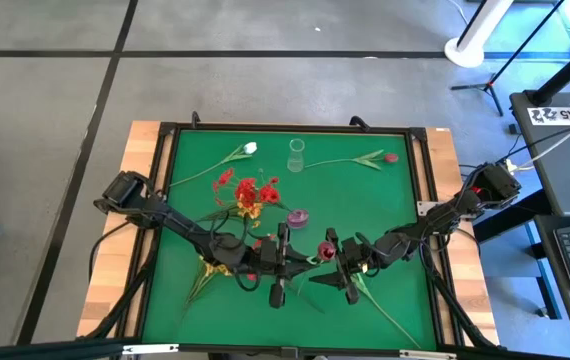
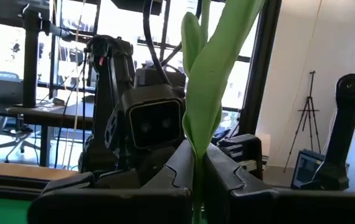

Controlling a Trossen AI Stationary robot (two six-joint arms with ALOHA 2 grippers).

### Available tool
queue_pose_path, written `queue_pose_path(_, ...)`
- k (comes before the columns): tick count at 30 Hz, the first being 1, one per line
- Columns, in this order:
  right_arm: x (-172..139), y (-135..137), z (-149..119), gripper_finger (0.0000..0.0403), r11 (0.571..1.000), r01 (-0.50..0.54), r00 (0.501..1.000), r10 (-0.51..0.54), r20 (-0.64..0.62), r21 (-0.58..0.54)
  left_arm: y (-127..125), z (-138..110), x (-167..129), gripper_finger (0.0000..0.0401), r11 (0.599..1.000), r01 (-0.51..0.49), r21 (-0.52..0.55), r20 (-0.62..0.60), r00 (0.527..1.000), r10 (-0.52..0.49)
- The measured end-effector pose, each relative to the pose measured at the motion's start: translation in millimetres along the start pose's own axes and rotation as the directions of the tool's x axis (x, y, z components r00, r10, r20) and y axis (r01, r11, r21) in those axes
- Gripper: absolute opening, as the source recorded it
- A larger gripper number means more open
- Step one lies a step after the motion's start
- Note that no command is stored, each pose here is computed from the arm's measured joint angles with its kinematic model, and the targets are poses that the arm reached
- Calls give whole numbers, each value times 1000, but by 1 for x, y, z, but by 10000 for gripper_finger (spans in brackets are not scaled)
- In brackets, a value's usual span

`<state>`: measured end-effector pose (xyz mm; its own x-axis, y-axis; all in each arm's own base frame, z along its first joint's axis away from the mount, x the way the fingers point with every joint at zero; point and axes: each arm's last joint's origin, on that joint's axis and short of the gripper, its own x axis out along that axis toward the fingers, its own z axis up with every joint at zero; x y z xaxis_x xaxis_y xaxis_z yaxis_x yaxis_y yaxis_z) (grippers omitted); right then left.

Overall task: Sort flowers into vase by color
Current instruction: Put the bottom red flower into the pink vase

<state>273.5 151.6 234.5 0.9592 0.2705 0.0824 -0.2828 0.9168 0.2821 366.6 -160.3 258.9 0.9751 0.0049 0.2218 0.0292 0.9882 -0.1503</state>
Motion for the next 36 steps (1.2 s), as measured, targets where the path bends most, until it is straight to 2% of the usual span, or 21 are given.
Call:
queue_pose_path(3, 0, 0, 0, 115, 1000, 1, 1000, -1, -1, -5, 1, 0, 0, 6, 1000, -1, -20, 1, 1000, 1)
queue_pose_path(7, 0, 0, 0, 24, 1000, 7, 1000, -7, 1, -22, 2, 0, 0, 15, 999, -25, -48, 1, 1000, 25)
queue_pose_path(8, 0, 0, 0, 13, 999, 7, 1000, -7, 0, -33, 2, 0, 0, 17, 998, -29, -47, -1, 1000, 29)
queue_pose_path(14, 0, -1, -1, 11, 999, 18, 1000, -18, -1, -37, 2, -1, 0, 17, 998, -31, -49, -10, 999, 30)
queue_pose_path(21, 0, -1, -1, 3, 998, 35, 999, -36, -8, -50, -7, -2, -5, 37, 995, -100, -7, -16, 995, 100)
queue_pose_path(24, -1, -2, -2, 2, 996, 62, 998, -64, -26, -64, -17, -5, -10, 59, 995, -102, 14, -39, 994, 102)
queue_pose_path(28, -4, -3, 2, 1, 992, 103, 994, -105, -28, -76, -32, -4, -20, 99, 983, -167, 77, -38, 985, 170)
queue_pose_path(31, -7, -2, 10, 1, 991, 111, 994, -113, -16, -77, -46, -1, -29, 133, 962, -241, 127, -32, 969, 247)
queue_pose_path(36, -16, -3, 23, 0, 974, 186, 982, -187, 4, -127, -67, 8, -44, 189, 916, -361, 173, -26, 929, 370)
